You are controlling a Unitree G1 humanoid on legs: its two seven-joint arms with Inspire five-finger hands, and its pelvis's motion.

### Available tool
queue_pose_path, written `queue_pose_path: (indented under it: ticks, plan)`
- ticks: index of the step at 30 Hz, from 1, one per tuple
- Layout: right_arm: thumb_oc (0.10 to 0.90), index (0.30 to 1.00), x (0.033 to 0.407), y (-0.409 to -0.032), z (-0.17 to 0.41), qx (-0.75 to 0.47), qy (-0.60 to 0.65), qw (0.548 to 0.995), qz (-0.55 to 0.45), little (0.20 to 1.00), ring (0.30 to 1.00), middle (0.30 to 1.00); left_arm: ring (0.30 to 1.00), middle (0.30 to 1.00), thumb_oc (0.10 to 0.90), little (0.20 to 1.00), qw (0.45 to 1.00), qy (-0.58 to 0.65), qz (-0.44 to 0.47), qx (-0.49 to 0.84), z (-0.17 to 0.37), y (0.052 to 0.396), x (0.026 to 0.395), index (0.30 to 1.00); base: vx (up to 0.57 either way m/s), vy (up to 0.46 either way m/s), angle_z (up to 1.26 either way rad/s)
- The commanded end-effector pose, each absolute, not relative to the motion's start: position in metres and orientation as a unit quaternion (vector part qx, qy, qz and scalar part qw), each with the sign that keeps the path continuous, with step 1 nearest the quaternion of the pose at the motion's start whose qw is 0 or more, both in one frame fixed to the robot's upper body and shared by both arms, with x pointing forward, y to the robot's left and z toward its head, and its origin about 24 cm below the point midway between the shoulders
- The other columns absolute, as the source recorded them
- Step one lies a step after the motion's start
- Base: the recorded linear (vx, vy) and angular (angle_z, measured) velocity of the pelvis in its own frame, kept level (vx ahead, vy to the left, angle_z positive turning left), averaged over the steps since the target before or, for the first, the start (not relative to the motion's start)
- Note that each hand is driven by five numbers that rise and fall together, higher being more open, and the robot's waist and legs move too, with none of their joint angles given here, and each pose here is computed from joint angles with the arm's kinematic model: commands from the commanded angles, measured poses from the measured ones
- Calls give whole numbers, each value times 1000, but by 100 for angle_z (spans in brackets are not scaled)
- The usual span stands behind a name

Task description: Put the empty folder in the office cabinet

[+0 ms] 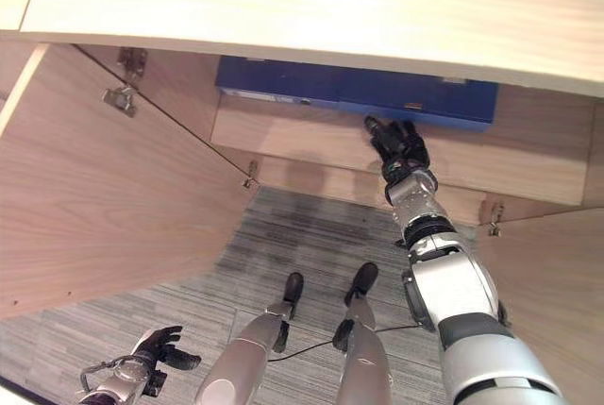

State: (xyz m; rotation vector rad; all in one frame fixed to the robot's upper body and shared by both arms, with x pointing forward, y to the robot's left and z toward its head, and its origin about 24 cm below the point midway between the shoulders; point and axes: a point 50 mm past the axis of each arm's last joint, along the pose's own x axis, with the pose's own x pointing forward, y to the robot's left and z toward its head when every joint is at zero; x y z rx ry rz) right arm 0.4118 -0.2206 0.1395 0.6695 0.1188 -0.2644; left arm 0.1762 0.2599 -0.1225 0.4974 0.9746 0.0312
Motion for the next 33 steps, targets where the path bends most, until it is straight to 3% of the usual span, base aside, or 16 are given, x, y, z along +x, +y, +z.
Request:
queue_pose_path:
  ticks: [1,4,9,12,14,17,19,21,22,23,25,27,29,30,33]
  plan:
    - [800,900,421,-202,181,391,-27,917,-71,900,900,900,900,900,800,900,812,505,54,288,-119,306,144,900,8,13,-5]
    - [800,900,411,-204,160,559,-77,823,-70,900,900,900,900,900,800,900,814,507,74,273,-121,304,143,900,-1,21,3]
    - [800,900,408,-212,161,547,-94,829,-74,900,900,900,900,900,800,900,817,502,83,271,-119,308,144,900,-14,28,-3]
    - [800,900,410,-211,163,397,-49,915,-56,900,900,900,900,900,800,900,815,500,81,281,-114,316,146,900,-7,3,-3]
    - [800,900,411,-212,166,346,-38,936,-51,900,900,900,900,900,800,900,816,497,79,285,-113,317,148,900,0,0,0]
    - [800,900,416,-213,175,103,18,994,-26,900,900,900,900,900,800,900,820,481,62,303,-105,319,162,900,-33,1,-5]
    - [800,900,418,-215,178,33,34,999,-25,900,900,900,900,900,800,900,822,478,59,305,-104,319,165,900,-23,9,-8]
    - [800,900,421,-215,185,-146,68,987,-14,900,900,900,900,900,800,900,829,463,52,308,-100,316,176,900,-18,12,-2]
    - [800,900,421,-215,185,-146,68,987,-14,900,900,900,900,900,800,900,829,463,52,308,-100,315,176,900,-30,16,-2]
    - [800,900,421,-211,182,-272,95,958,7,900,900,900,900,900,800,900,834,455,48,307,-98,312,182,900,-14,7,-5]
    - [800,900,421,-208,177,-315,105,943,16,900,900,900,900,900,800,900,836,454,46,305,-98,310,184,900,-7,3,-3]
    - [800,900,414,-210,148,-444,159,880,51,900,900,900,900,900,800,900,836,453,37,308,-101,305,183,900,43,7,2]
    - [800,900,393,-220,88,-470,236,847,80,900,900,900,900,900,800,900,829,465,21,309,-109,298,174,900,74,32,2]
    - [800,900,393,-220,87,-469,236,847,80,900,900,900,900,900,800,900,829,465,21,309,-109,298,174,900,67,71,2]
    - [800,900,322,-233,-26,-372,382,840,99,900,900,900,900,900,800,900,821,477,-11,314,-119,282,169,900,-24,141,-1]
